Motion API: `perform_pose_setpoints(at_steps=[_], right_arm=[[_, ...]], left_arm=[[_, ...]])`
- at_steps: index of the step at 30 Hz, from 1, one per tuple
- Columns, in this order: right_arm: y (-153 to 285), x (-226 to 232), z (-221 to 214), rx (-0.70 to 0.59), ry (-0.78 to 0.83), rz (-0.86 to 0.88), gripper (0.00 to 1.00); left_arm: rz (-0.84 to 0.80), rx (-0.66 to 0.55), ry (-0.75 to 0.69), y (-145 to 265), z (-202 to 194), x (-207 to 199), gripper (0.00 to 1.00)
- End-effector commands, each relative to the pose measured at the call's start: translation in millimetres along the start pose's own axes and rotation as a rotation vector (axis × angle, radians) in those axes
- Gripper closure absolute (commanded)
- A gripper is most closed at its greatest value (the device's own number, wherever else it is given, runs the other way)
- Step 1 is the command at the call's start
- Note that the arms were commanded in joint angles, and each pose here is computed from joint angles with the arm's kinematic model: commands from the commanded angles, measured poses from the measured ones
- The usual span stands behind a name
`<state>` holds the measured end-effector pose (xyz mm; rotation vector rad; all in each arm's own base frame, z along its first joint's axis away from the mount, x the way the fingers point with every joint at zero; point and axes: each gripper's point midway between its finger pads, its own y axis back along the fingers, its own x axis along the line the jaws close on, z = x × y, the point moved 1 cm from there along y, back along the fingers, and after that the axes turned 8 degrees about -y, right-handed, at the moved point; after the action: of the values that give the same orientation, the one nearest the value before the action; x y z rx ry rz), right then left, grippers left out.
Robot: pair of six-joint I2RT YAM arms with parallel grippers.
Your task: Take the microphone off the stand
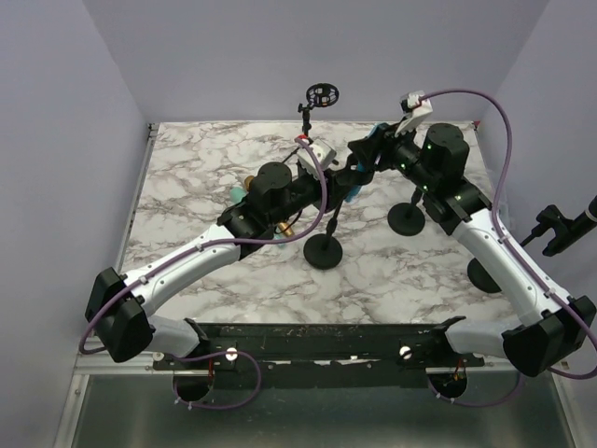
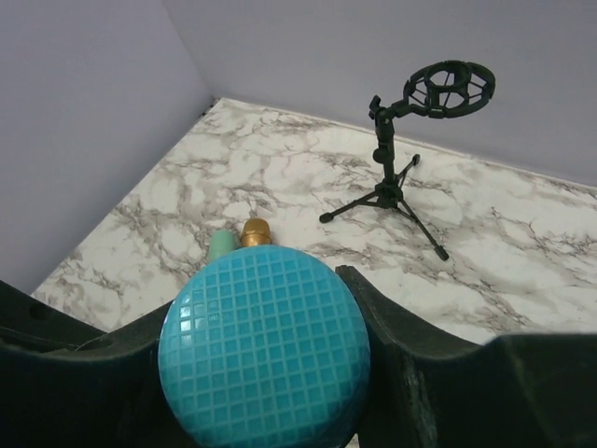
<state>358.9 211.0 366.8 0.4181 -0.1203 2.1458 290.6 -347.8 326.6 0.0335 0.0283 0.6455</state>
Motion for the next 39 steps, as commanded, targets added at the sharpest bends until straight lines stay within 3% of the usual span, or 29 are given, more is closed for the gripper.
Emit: perform_pose_setpoints(at_steps=[1, 8, 18, 24, 30, 33, 34, 39], right_arm=[[17, 12, 67, -0.197, -0.016, -0.022, 0.99], [29, 44, 130, -0.338, -0.020, 0.078, 0.99], [87, 50, 209, -0.603, 0.055, -0.013, 0.99], [106, 16, 190, -0.637, 0.069, -0.184, 0.99], [106, 1, 165, -0.581, 0.080, -0.242, 0.99], [103, 0, 158, -0.561, 0.076, -0.237, 0.99], [102, 0, 156, -0.556, 0.075, -0.232, 0.99], [97, -2, 149, -0.538, 0.070, -0.226, 0.99]], left_arm=[[0.006, 0.131, 0.035, 9, -46, 1, 1.00], [0.008, 0.129, 0.048, 11, -51, 1, 1.00], [-0.001, 0.152, 0.086, 17, -53, -3, 0.99], [-0.006, 0.165, 0.151, 22, -43, -8, 0.59], [-0.024, 0.176, 0.219, 36, -34, -12, 0.33], [-0.069, 0.166, 0.242, 45, -23, -20, 0.05], [-0.080, 0.164, 0.248, 48, -20, -22, 0.02], [-0.116, 0.161, 0.322, 66, -2, -26, 0.01]])
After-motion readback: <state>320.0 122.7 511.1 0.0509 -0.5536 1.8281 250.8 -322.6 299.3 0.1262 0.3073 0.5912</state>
